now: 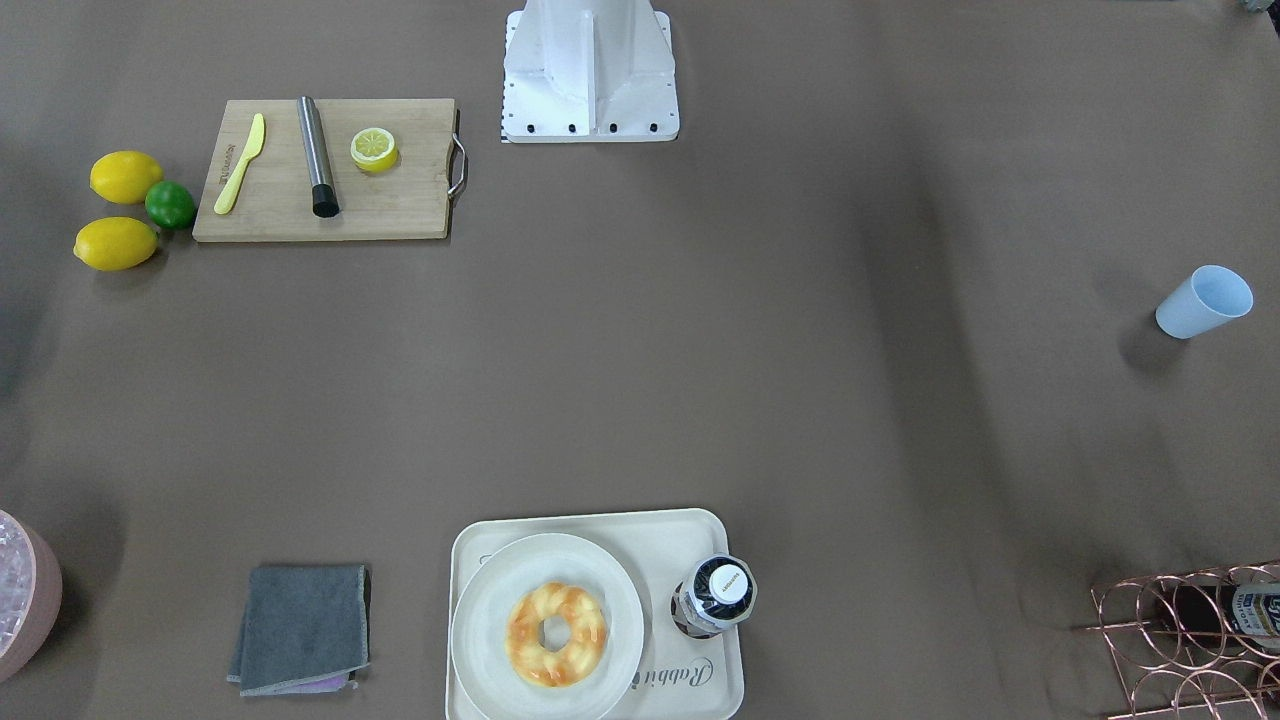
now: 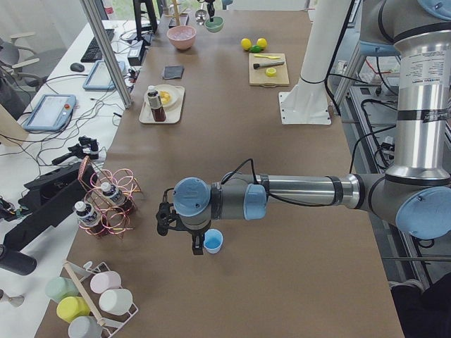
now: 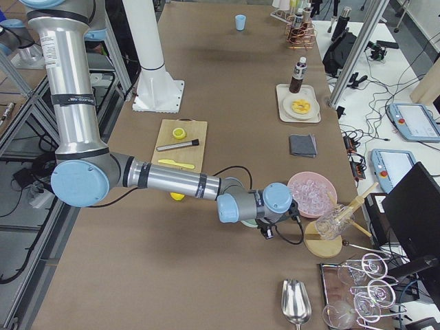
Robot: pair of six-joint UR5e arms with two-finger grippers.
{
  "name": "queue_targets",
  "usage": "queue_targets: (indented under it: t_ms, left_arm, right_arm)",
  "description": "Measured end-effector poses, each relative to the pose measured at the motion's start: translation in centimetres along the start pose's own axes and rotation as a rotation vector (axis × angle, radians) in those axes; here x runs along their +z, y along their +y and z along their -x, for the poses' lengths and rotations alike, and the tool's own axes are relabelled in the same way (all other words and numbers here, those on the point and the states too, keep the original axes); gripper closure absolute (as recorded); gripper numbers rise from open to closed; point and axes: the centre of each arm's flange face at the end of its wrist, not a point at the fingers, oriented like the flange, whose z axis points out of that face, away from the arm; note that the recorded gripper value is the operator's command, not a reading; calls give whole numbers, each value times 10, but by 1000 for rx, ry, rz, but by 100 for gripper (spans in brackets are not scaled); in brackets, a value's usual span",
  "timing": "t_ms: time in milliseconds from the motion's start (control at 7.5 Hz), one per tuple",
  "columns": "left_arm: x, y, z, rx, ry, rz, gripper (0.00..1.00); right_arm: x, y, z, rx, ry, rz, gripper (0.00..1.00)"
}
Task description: Pour ice into bowl
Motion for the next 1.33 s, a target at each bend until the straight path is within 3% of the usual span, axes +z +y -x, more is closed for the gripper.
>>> queue_targets:
  t_ms: [267, 800, 1067, 1200, 1333]
  left_arm:
    - [0, -1, -1, 2, 0, -1, 2]
    - [-2, -2, -3, 6, 1, -5, 2]
    - [-1, -2, -2, 4, 1, -3, 2]
    - [0, -1, 0, 2, 2, -1, 2]
    - [1, 0, 1, 1, 2, 0, 2]
  right_arm:
    - [12, 21, -12, -9, 1, -11, 100]
    - [25, 55, -23, -18, 12, -17, 75]
    - [35, 71, -35, -43, 33, -35, 54]
    - [39, 76, -39, -53, 44, -41, 33]
    - [40, 78, -41, -58, 50, -45, 23]
